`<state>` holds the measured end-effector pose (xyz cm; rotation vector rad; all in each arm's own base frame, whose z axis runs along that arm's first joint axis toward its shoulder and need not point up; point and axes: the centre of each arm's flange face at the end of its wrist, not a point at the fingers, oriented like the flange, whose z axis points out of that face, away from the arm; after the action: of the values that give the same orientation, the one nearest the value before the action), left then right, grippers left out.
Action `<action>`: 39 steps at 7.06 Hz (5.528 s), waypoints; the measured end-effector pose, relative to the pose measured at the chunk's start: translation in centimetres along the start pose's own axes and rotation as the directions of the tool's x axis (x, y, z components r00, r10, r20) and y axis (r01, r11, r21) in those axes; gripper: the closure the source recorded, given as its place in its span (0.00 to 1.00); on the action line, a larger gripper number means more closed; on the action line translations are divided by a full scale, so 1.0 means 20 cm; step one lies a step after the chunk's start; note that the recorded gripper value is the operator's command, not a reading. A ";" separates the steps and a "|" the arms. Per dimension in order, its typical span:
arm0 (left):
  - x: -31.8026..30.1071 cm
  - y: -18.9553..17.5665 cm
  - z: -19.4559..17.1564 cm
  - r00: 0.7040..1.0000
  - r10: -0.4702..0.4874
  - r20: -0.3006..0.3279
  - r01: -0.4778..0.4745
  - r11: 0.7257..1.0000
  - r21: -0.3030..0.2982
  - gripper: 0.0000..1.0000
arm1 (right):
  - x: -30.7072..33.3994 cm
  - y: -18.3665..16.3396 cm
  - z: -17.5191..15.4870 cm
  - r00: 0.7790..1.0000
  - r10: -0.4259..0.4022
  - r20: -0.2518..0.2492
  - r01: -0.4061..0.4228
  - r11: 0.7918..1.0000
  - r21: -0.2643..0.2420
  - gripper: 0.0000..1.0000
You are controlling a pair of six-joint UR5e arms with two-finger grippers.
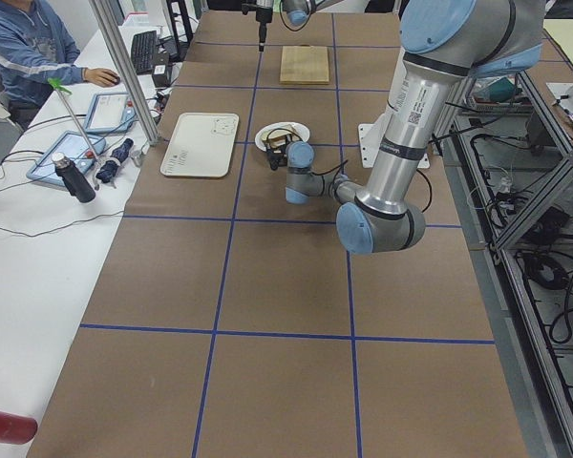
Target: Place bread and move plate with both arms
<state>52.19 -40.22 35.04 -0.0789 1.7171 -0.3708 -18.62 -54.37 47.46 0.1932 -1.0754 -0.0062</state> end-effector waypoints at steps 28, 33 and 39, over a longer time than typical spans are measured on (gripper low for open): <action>0.03 -0.89 -1.04 0.763 0.233 0.603 -0.496 0.810 0.314 0.02 | 0.46 0.13 -0.41 0.982 0.025 -0.185 -0.016 0.999 0.048 0.00; -0.26 -1.32 -2.13 0.379 0.562 0.735 -0.508 0.790 -0.343 0.02 | 0.62 0.14 -0.52 0.955 -0.093 -0.282 0.063 0.991 -0.115 0.00; -0.31 -1.29 -2.44 0.398 0.581 0.710 -0.411 0.805 -0.429 0.02 | 0.57 0.10 -0.45 0.955 -0.091 -0.282 0.042 0.983 -0.177 0.00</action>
<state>2.06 -53.16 54.88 0.1273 0.7326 0.2893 -5.51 -52.18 53.60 0.0735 -0.7703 -0.1264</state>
